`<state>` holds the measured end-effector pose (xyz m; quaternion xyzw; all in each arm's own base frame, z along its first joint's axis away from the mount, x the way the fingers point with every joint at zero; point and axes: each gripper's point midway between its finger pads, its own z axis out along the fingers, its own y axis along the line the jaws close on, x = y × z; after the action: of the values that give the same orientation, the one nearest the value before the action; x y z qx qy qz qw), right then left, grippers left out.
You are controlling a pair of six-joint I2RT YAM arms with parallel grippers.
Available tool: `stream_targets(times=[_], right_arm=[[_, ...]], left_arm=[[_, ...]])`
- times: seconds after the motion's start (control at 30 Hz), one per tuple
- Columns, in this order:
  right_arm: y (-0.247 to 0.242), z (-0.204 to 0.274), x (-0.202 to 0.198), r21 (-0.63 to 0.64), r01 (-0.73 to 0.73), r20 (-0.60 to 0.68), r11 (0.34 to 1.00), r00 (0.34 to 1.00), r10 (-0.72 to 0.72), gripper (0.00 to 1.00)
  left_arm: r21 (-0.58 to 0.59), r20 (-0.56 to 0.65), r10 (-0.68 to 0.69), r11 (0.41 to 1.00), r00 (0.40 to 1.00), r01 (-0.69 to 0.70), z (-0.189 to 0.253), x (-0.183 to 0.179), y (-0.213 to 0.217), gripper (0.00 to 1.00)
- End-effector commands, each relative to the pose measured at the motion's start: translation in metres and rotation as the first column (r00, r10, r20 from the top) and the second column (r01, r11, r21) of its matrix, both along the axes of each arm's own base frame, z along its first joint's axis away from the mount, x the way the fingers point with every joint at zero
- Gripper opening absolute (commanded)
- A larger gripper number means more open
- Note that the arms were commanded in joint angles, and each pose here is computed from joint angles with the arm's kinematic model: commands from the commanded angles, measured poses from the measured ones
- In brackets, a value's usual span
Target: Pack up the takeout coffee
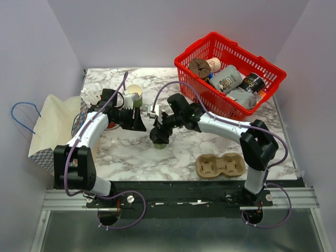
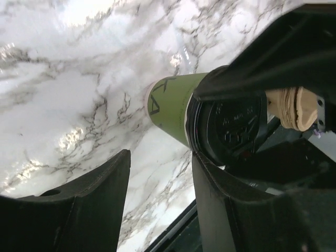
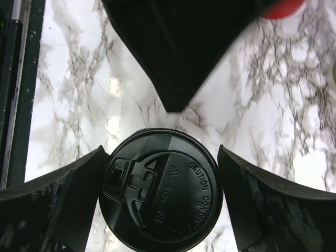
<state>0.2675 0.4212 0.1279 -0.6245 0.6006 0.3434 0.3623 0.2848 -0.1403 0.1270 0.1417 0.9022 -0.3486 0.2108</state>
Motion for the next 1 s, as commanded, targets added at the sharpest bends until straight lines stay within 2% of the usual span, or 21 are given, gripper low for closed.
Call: stream_targets(times=[0.0,0.17,0.3,0.53,0.8,0.97], right_arm=[[-0.034,-0.018,-0.01,-0.109,-0.014,-0.143,0.994,0.99,-0.001,0.97],[-0.036,-0.006,-0.024,-0.077,-0.092,-0.142,0.993,0.987,0.081,1.0],[-0.037,-0.006,-0.025,-0.087,-0.105,-0.147,0.991,0.985,0.092,1.0],[-0.026,0.003,-0.006,-0.072,-0.065,-0.146,0.995,0.988,0.054,1.0],[-0.027,0.01,0.014,-0.03,-0.019,-0.237,0.999,0.971,0.011,1.0],[-0.029,0.002,0.013,-0.031,-0.03,-0.285,0.999,0.958,0.02,1.0]], left_arm=[[-0.103,0.189,-0.056,0.992,0.98,0.077,0.053,0.016,-0.016,0.6],[-0.193,0.215,-0.074,0.974,0.974,0.117,0.073,0.011,-0.028,0.6],[-0.21,0.26,-0.103,0.964,0.96,0.161,0.079,0.006,-0.034,0.61],[-0.174,0.287,-0.183,0.955,0.94,0.239,0.071,-0.003,-0.045,0.61],[-0.173,0.297,-0.205,0.949,0.933,0.263,0.073,-0.005,-0.047,0.61],[-0.19,0.25,-0.204,0.948,0.947,0.254,0.06,-0.005,-0.05,0.61]])
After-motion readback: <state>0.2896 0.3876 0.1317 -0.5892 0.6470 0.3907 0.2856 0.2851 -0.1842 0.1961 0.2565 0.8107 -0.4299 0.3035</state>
